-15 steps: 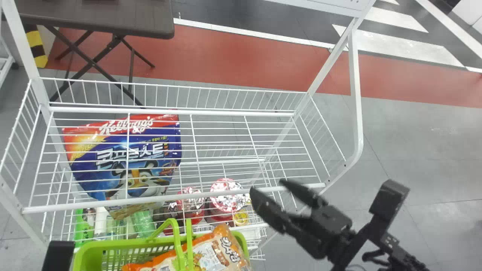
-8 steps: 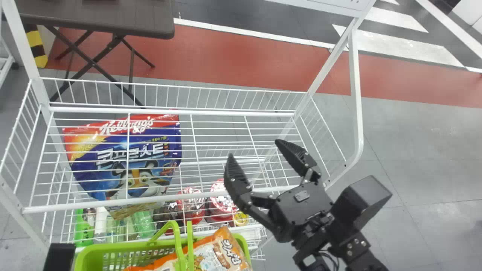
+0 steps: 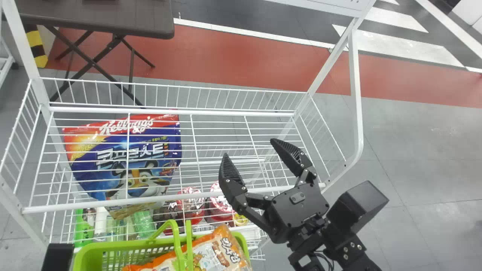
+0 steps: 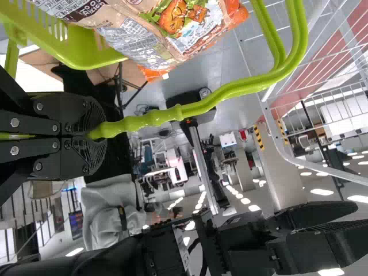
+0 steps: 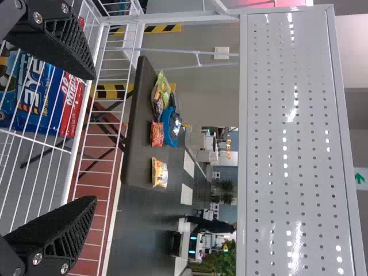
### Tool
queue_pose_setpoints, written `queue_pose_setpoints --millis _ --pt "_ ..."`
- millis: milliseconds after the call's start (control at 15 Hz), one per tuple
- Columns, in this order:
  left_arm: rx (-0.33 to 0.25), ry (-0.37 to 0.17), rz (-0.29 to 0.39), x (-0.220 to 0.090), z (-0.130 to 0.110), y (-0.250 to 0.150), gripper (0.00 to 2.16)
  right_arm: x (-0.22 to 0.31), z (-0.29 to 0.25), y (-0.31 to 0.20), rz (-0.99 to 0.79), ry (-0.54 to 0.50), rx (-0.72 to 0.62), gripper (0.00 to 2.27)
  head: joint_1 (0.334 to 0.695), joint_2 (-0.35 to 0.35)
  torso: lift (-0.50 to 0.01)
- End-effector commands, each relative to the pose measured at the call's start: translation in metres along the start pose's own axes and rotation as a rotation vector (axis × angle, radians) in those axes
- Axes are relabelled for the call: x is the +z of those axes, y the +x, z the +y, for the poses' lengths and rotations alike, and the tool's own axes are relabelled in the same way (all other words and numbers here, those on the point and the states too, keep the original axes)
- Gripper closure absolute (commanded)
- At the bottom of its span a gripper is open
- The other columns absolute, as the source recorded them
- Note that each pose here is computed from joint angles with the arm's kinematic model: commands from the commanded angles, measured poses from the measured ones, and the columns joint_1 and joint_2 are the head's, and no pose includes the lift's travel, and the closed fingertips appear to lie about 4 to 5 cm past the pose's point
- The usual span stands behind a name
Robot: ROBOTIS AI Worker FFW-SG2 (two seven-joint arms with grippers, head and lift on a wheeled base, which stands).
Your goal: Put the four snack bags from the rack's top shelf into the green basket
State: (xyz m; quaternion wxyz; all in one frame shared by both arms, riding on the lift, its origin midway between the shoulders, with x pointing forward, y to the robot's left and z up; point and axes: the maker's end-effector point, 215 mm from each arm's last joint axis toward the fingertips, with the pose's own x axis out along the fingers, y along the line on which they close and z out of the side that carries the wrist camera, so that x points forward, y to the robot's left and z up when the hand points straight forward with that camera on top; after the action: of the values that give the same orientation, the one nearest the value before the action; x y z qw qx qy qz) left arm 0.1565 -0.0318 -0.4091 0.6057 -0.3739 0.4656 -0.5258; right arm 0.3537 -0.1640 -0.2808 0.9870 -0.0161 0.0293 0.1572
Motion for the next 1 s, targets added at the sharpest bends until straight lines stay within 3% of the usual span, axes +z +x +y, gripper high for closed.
queue_pose_setpoints --millis 0,933 --pt "0.001 0.000 -0.002 -0.001 -0.001 -0.001 2.15 0.002 -0.003 -0.001 -0.013 0.005 -0.002 0.06 0.695 -0.350 0.000" --pt "-0.003 -0.003 -0.002 -0.003 -0.002 -0.003 2.15 0.014 -0.010 -0.012 -0.043 0.020 -0.017 0.06 0.695 -0.350 0.000"
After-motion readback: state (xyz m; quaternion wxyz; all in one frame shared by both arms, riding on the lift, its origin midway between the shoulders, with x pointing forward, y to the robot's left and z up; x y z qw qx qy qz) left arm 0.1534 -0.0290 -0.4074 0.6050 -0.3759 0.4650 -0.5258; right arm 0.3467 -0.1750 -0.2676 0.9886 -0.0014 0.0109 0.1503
